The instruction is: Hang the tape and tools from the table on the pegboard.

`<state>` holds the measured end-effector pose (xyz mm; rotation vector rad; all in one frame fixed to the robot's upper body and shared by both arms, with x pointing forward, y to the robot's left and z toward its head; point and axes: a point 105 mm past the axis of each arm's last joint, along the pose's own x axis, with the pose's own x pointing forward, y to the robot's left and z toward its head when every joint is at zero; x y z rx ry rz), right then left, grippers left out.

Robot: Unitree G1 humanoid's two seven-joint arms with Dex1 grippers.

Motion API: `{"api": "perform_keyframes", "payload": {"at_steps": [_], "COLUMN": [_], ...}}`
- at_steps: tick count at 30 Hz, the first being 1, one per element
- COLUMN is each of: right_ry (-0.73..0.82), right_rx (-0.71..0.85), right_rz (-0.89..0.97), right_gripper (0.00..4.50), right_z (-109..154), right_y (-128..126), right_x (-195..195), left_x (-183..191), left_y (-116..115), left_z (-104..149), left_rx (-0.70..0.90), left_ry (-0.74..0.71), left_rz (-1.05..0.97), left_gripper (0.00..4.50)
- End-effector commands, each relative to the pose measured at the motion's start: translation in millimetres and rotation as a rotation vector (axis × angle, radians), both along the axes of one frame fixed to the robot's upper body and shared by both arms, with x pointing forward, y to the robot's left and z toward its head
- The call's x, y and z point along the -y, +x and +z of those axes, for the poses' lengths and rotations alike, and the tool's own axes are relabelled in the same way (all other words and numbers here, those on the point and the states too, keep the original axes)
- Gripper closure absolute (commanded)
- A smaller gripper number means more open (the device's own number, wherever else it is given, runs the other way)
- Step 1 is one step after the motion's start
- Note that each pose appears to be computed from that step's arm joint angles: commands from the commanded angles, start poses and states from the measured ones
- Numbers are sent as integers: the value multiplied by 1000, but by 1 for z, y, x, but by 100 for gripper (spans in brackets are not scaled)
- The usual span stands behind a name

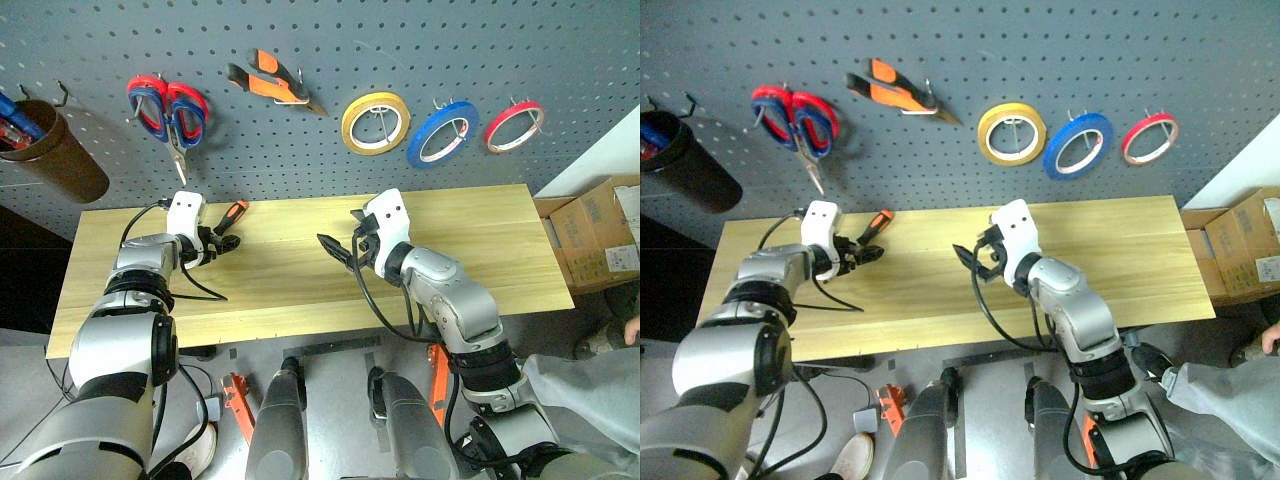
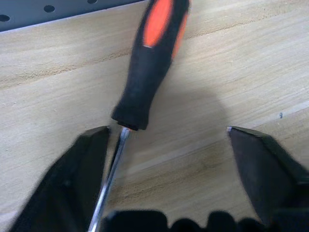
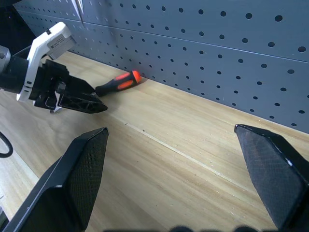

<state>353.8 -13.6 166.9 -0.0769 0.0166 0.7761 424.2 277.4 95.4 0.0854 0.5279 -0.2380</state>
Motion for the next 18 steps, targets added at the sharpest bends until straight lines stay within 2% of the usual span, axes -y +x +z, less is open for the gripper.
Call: {"api": "perform_keyframes", "payload": {"at_steps": [1,6,7,18], "right_ry": [29,31,30,34], "right_rx": [44,47,47,55], "right_rz": [12,9,8,17], "right_gripper": [0,0,0,0], "right_z": [13,14,14,16], "right_y": [-2,-1,0,-1], "right_x": [-1,0,1,1], "left_x": [-1,-2,-2,1], "left_y": [-10,-12,-12,-10], "left_z": [-22,-22,-23,-21], "left_rx": [-88,-94,-96,-84], "left_ry": [-4,-2,-4,-2], "left_rz": [5,4,2,-2], "left_gripper": [223,394,411,414]}}
